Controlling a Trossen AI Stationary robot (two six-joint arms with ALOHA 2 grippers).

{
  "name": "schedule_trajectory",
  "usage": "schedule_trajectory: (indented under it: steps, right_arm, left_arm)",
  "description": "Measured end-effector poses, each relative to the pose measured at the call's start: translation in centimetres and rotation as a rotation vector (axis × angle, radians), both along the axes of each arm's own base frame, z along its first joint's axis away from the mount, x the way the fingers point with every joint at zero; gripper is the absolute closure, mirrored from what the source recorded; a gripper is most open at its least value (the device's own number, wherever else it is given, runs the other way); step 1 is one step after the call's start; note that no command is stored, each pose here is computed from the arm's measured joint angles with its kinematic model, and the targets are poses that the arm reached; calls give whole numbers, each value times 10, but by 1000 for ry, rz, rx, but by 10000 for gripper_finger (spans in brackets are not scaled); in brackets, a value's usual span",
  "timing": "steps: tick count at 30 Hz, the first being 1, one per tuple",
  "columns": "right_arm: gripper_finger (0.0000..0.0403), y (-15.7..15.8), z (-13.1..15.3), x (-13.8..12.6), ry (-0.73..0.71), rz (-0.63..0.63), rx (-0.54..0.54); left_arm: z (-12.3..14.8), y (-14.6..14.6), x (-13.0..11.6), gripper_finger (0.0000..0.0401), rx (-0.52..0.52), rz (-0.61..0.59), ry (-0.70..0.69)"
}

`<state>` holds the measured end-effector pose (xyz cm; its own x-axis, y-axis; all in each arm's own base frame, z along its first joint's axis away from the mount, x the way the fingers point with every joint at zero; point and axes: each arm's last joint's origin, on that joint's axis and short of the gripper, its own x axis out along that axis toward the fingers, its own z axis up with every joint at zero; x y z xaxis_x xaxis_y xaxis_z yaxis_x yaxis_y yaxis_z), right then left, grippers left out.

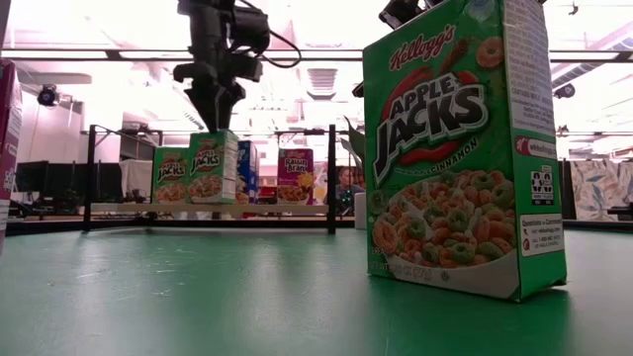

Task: Stack cereal on shelf
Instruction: Put the top green cereal box on the shelf aligned with the other green cereal box

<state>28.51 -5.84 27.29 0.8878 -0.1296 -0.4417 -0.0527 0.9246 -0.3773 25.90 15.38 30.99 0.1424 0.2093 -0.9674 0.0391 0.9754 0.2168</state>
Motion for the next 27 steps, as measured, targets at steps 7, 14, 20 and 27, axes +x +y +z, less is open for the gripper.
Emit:
schedule_trajectory:
  steps: [7,14,20,27]
  right_arm:
    - [245,0,0,0,1,0,1]
    - [248,0,-1,0,4,-1,1]
    - [246,0,-1,0,4,-1,2]
    - [248,0,-1,0,4,-1,2]
  left_arm:
    - [-3,1,4,178,-33,-15,-28]
    - [-8,3,7,188,-47,-16,-18]
    - [-9,2,7,210,-59,-15,-16]
    - [-9,2,7,224,-69,-12,-19]
